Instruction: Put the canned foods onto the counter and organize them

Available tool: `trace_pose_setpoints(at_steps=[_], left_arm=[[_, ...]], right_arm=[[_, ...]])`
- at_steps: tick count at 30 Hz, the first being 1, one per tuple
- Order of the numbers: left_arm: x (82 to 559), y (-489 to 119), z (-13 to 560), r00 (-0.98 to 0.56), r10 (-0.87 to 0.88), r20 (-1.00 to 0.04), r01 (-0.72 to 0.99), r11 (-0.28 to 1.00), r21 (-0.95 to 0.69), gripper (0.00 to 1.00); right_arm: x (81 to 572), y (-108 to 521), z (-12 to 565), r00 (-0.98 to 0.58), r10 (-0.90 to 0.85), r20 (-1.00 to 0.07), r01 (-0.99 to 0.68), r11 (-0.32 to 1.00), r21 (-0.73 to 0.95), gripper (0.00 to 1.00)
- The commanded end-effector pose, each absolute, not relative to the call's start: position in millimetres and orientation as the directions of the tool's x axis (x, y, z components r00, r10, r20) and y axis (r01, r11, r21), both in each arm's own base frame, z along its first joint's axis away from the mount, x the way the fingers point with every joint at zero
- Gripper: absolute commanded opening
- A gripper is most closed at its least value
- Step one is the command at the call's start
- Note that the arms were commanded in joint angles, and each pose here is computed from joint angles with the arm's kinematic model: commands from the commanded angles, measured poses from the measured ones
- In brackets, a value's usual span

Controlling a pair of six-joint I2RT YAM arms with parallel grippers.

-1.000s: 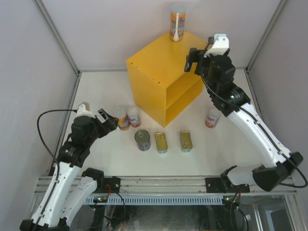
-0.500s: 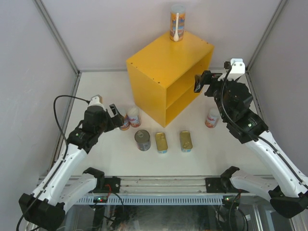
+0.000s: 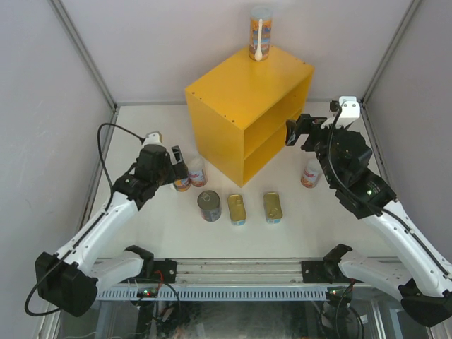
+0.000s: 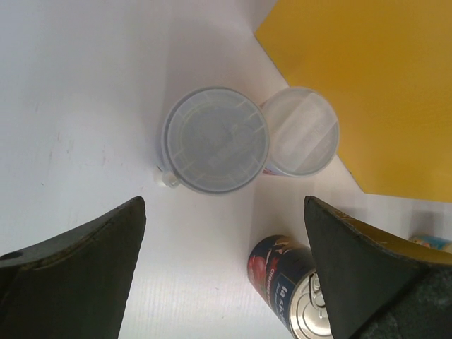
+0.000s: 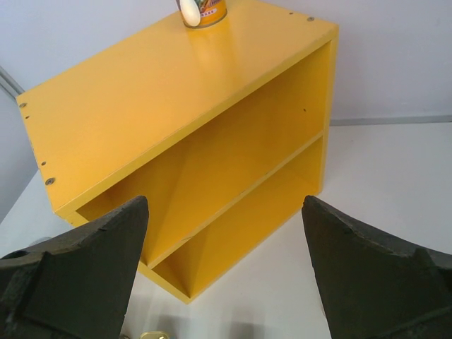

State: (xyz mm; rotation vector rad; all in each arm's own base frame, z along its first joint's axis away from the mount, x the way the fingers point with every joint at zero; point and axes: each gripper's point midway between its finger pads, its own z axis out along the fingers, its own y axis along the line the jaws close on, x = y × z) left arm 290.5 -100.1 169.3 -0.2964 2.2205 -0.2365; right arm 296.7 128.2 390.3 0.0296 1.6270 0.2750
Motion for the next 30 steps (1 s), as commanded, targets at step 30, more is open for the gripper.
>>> trace_pose_setpoints(at_steps=[30], left_arm=[[331, -100, 172, -0.566, -0.239, -0.789, -0.187, 0.969, -0.160, 0.96]], right_arm=[[293, 129, 388, -0.080, 0.193, -0.978, -0.174, 0.963, 0.204, 0.88]])
